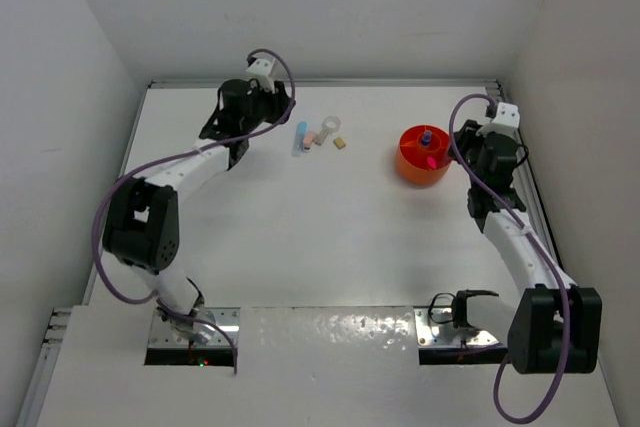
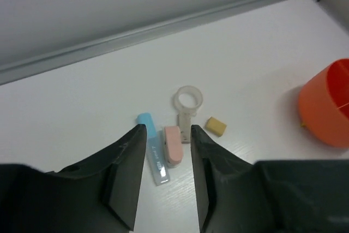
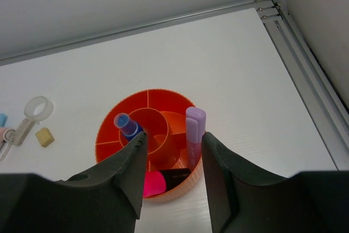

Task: Sort the stationery into containers
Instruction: Pick up the stationery from the center of the board.

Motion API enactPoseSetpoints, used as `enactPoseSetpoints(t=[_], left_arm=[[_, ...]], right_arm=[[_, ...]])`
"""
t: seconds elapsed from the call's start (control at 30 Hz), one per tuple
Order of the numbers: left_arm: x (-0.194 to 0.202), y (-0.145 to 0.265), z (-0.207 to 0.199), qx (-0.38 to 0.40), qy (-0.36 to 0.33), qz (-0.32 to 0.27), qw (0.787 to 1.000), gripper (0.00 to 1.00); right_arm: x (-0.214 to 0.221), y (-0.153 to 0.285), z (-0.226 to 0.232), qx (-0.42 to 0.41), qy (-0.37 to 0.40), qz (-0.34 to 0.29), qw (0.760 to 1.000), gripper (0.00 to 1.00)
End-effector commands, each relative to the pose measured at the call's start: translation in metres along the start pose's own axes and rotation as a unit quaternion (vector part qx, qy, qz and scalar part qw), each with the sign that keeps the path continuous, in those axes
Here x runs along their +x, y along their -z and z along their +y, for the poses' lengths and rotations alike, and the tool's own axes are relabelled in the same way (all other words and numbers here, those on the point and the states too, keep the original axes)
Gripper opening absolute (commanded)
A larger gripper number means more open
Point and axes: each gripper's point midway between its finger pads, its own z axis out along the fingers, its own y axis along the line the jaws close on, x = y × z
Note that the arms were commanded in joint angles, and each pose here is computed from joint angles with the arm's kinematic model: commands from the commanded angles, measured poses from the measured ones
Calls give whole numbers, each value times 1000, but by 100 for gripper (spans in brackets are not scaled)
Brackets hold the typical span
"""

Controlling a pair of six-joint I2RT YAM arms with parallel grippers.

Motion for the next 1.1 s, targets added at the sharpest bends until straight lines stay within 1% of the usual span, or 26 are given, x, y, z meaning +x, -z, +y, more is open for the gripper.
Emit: enactPoseSetpoints(t=[0.0,0.03,0.07,0.1,0.13,0.17,0.2,0.23,0.27,0.3,0.33,0.37,0.4,0.47,0.6,0.7,0.9,0.93,1.07], left_arm=[[61,-13,21,-42,-29,132,990,37],[70,-16,27,-52,-32,149,987,36],[83,-25,36,-69,-32,175,982,32],[89,-30,39,-72,-27,187,979,28],[102,-30,43,-78,-20,216,973,24],[87,-42,47,-79,-18,207,975,20],[110,-51,48,-73,-12,236,969,19],[121,-53,48,-71,-9,260,963,19],[110,-65,45,-66,-14,250,966,21],[127,-71,45,-62,-19,266,962,23],[128,-77,39,-55,-28,263,963,26],[130,-81,38,-56,-34,261,963,32],[135,-84,39,-57,-46,261,963,34],[138,-91,42,-71,-52,253,963,34],[152,-97,56,-110,-42,260,958,33],[156,-98,53,-107,-52,260,958,33],[176,-89,48,-102,-71,282,951,33],[180,-87,48,-101,-73,286,950,35],[173,-80,41,-85,-90,285,951,43]], right_arm=[[-32,-1,16,-28,22,-28,999,43],[-36,-2,19,-35,23,-33,999,44],[-40,-4,25,-50,27,-35,998,44],[-44,-4,27,-56,26,-40,997,44],[-45,-5,30,-61,28,-41,997,44],[-49,-6,32,-67,29,-45,996,45],[-51,-6,36,-78,30,-49,995,45],[-51,-7,37,-80,31,-48,995,45],[-50,-6,48,-94,34,-50,994,46],[-47,-5,53,-108,39,-48,992,47],[-46,-5,54,-114,41,-48,992,47],[-44,-5,55,-117,44,-47,991,47],[-42,-4,56,-119,44,-45,991,48],[-37,-3,56,-123,47,-40,991,48],[-32,-1,56,-127,52,-35,990,49],[-29,2,57,-134,54,-33,989,49],[-23,6,57,-136,56,-30,989,50],[-21,7,57,-137,56,-28,989,50],[-19,9,55,-135,55,-28,989,50]])
